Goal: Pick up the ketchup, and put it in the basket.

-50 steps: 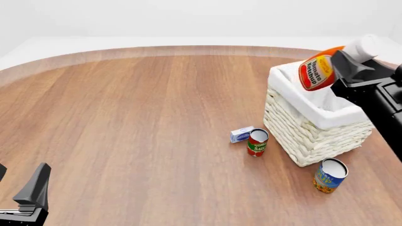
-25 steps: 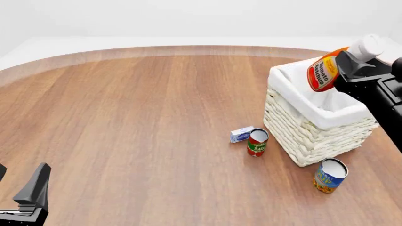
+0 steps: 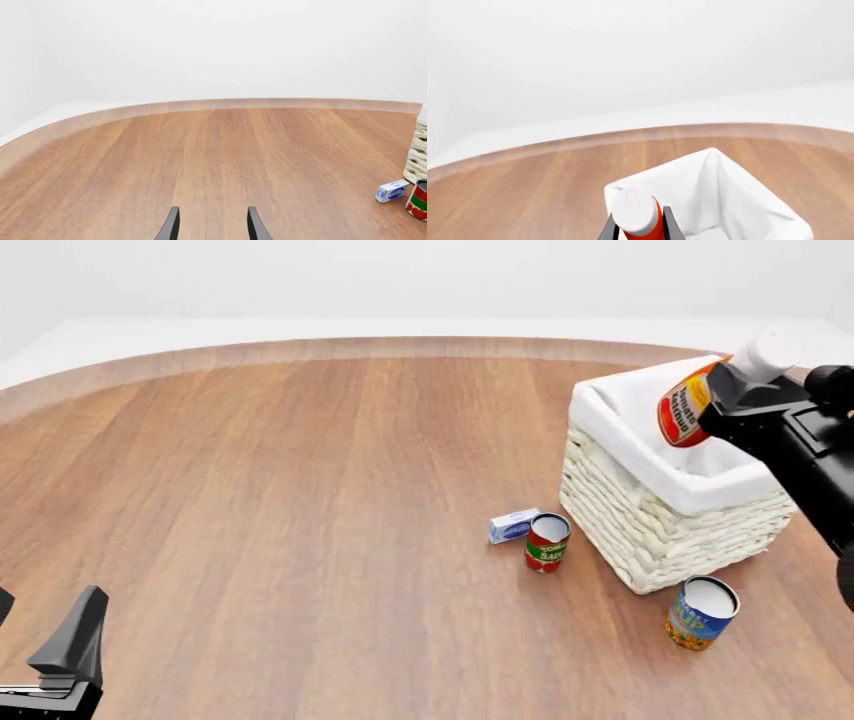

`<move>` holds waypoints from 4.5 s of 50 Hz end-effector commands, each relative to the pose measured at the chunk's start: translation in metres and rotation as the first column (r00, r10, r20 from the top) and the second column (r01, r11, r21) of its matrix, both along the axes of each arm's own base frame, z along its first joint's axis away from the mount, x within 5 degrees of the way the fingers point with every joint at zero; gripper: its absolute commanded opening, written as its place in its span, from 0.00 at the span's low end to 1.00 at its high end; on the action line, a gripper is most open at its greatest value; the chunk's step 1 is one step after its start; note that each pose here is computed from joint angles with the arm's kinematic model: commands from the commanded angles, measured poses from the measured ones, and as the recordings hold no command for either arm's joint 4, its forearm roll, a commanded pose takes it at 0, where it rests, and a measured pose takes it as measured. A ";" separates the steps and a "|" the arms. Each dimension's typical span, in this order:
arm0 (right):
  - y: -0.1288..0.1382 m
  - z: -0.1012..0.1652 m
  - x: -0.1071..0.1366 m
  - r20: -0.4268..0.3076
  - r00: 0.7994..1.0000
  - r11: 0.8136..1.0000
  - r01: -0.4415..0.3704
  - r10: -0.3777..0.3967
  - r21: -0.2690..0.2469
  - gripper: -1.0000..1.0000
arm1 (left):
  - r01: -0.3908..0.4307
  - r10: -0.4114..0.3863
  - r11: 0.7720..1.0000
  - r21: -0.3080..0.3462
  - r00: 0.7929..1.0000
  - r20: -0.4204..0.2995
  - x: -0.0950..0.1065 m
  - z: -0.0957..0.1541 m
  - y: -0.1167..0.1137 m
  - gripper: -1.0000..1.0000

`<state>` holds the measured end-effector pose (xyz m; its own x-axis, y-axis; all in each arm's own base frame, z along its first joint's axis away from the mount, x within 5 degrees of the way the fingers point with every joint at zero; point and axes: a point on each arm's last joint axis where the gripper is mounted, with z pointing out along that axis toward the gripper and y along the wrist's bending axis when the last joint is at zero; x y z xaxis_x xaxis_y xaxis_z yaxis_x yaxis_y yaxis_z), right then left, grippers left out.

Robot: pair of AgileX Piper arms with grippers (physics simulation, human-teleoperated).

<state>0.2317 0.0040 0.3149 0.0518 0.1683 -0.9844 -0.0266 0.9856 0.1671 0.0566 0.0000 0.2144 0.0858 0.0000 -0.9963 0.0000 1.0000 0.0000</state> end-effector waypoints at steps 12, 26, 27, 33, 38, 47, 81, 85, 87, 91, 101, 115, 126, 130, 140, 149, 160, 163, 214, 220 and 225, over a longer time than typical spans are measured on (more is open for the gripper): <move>-0.011 -0.010 0.014 -0.037 0.998 0.999 0.045 -0.045 -0.009 0.00 | 0.000 0.000 1.000 0.000 1.000 0.000 0.000 0.000 0.000 1.00; -0.014 -0.010 0.028 -0.066 0.996 0.997 0.056 -0.059 -0.047 0.00 | 0.000 0.000 1.000 0.000 1.000 0.000 0.000 0.000 0.000 1.00; -0.015 -0.010 0.030 -0.068 0.996 0.997 0.057 -0.060 -0.046 0.00 | 0.000 0.000 1.000 0.000 1.000 0.000 0.000 0.000 0.000 1.00; -0.016 -0.013 0.035 -0.077 0.995 0.996 0.060 -0.065 -0.064 0.00 | 0.000 0.000 1.000 0.000 1.000 0.000 0.000 0.000 0.000 1.00; -0.017 -0.015 0.042 -0.091 0.994 0.995 0.061 -0.068 -0.078 0.00 | 0.000 0.000 1.000 0.000 1.000 0.000 0.000 0.000 0.000 1.00; -0.017 -0.018 0.048 -0.109 0.992 0.994 0.058 -0.068 -0.094 0.00 | 0.000 0.000 1.000 0.000 1.000 0.000 0.000 0.000 0.000 1.00; -0.019 -0.039 0.081 -0.199 0.977 0.984 0.040 -0.075 -0.172 0.00 | 0.000 0.000 1.000 0.000 1.000 0.000 0.000 0.000 0.000 1.00; -0.021 -0.044 0.084 -0.214 0.974 0.983 0.040 -0.079 -0.177 0.00 | 0.000 0.000 1.000 0.000 1.000 0.000 0.000 0.000 0.000 1.00; -0.021 -0.045 0.084 -0.217 0.973 0.983 0.040 -0.080 -0.180 0.00 | 0.000 0.000 1.000 0.000 1.000 0.000 0.000 0.000 0.000 1.00; -0.022 -0.047 0.086 -0.223 0.971 0.982 0.041 -0.082 -0.183 0.00 | 0.000 0.000 1.000 0.000 1.000 0.000 0.000 0.000 0.000 1.00; -0.025 -0.047 0.087 -0.230 0.969 0.982 0.048 -0.090 -0.182 0.00 | 0.000 0.000 1.000 0.000 1.000 0.000 0.000 0.000 0.000 1.00; -0.026 -0.057 0.093 -0.259 0.961 0.984 0.048 -0.092 -0.173 0.00 | 0.000 0.000 1.000 0.000 1.000 0.000 0.000 0.000 0.000 1.00; -0.027 -0.059 0.094 -0.264 0.960 0.983 0.047 -0.093 -0.175 0.00 | 0.000 0.000 1.000 0.000 1.000 0.000 0.000 0.000 0.000 1.00; -0.026 -0.060 0.095 -0.267 0.959 0.984 0.045 -0.091 -0.173 0.00 | 0.000 0.000 1.000 0.000 1.000 0.000 0.000 0.000 0.000 1.00; -0.027 -0.066 0.098 -0.278 0.956 0.984 0.048 -0.094 -0.171 0.00 | 0.000 0.000 1.000 0.000 1.000 0.000 0.000 0.000 0.000 1.00; -0.026 -0.068 0.099 -0.281 0.956 0.985 0.044 -0.090 -0.169 0.00 | 0.000 0.000 1.000 0.000 1.000 0.000 0.000 0.000 0.000 1.00; -0.026 -0.068 0.099 -0.282 0.955 0.985 0.044 -0.091 -0.168 1.00 | 0.000 0.000 1.000 0.000 1.000 0.000 0.000 0.000 0.000 1.00; -0.027 -0.069 0.100 -0.283 0.955 0.984 0.045 -0.092 -0.170 1.00 | 0.000 0.000 1.000 0.000 1.000 0.000 0.000 0.000 0.000 1.00; -0.011 -0.046 0.045 -0.114 0.992 0.984 0.031 -0.051 -0.173 1.00 | 0.000 0.000 1.000 0.000 1.000 0.000 0.000 0.000 0.000 1.00; 0.001 -0.045 0.038 -0.081 0.997 0.985 -0.004 -0.010 -0.170 1.00 | 0.000 0.000 1.000 0.000 1.000 0.000 0.000 0.000 0.000 1.00; 0.012 -0.043 0.029 -0.039 0.999 0.985 -0.042 0.036 -0.168 1.00 | 0.000 0.000 1.000 0.000 1.000 0.000 0.000 0.000 0.000 1.00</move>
<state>0.2753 0.0012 0.2693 -0.0467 0.0000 -0.9989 -0.0045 1.0000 0.0002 0.0566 0.0000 0.2144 0.0858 0.0000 -0.9963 0.0000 1.0000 0.0000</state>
